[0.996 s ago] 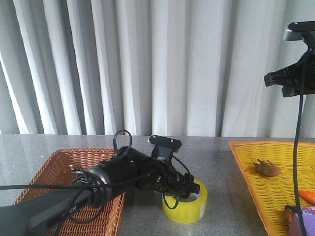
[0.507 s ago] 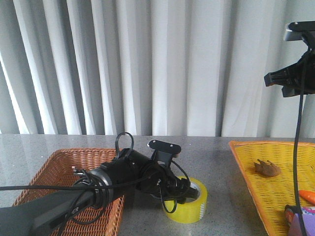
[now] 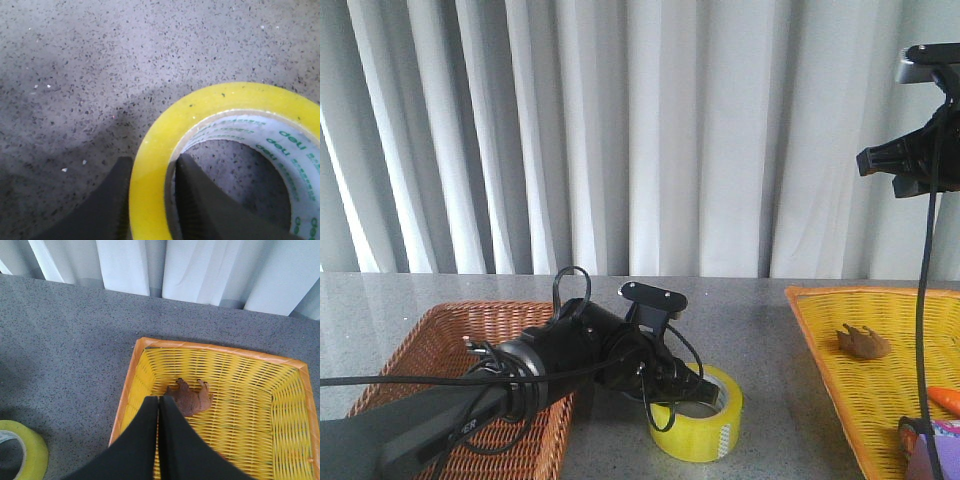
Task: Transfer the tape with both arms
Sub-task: 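Lift the tape with the left gripper and carry it over the brown basket, then lower the tape into the brown basket and open the left gripper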
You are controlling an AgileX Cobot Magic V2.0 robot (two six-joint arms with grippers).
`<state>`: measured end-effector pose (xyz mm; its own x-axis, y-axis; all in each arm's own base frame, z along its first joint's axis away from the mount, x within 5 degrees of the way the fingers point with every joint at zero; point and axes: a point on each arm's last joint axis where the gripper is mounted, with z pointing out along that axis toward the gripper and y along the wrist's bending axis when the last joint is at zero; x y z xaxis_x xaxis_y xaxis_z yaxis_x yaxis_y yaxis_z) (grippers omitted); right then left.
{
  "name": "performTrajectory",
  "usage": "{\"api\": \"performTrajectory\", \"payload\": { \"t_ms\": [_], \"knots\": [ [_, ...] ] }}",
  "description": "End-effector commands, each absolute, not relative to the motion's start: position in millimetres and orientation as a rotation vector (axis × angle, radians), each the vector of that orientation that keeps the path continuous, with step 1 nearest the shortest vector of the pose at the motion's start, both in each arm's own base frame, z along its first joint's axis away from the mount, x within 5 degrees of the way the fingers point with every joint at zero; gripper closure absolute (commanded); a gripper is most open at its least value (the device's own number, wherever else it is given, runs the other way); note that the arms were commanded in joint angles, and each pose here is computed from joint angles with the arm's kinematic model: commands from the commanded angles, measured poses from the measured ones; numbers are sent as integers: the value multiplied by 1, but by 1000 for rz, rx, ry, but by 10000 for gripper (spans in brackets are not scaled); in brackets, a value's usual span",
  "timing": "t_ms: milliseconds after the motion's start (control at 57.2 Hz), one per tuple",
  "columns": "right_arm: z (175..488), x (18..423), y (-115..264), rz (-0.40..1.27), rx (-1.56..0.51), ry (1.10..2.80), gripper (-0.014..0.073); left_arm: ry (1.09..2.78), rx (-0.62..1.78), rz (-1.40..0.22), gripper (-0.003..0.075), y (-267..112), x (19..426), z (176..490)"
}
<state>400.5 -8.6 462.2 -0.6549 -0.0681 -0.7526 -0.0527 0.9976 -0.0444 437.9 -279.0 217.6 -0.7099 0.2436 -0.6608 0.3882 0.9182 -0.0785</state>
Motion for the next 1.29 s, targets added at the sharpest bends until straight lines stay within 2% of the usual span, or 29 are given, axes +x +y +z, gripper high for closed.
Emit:
{"api": "performTrajectory", "payload": {
  "t_ms": [0, 210, 350, 507, 699, 822, 1049, 1276],
  "knots": [
    [491, 385, -10, -37, -79, 2160, 603, 2143, 413, -345, 725, -272, 429, 303],
    [491, 385, -10, -37, -79, 2160, 603, 1987, 369, -308, 720, -246, 412, 371],
    [491, 385, -10, -37, -79, 2160, 603, 1927, 239, -280, 717, -203, 404, 416],
    [491, 385, -10, -37, -79, 2160, 603, 1972, 120, -149, 717, -148, 406, 432],
    [491, 385, -10, -37, -79, 2160, 603, 2147, -9, -16, 717, -101, 416, 409],
    [491, 385, -10, -37, -79, 2160, 603, 2212, -37, 26, 717, -84, 423, 381],
    [491, 385, -10, -36, -79, 2163, 603, 2285, -52, 25, 717, -71, 427, 325],
    [491, 385, -10, -36, -79, 2163, 603, 2312, -102, -9, 715, -67, 425, 293]
  ]
}}
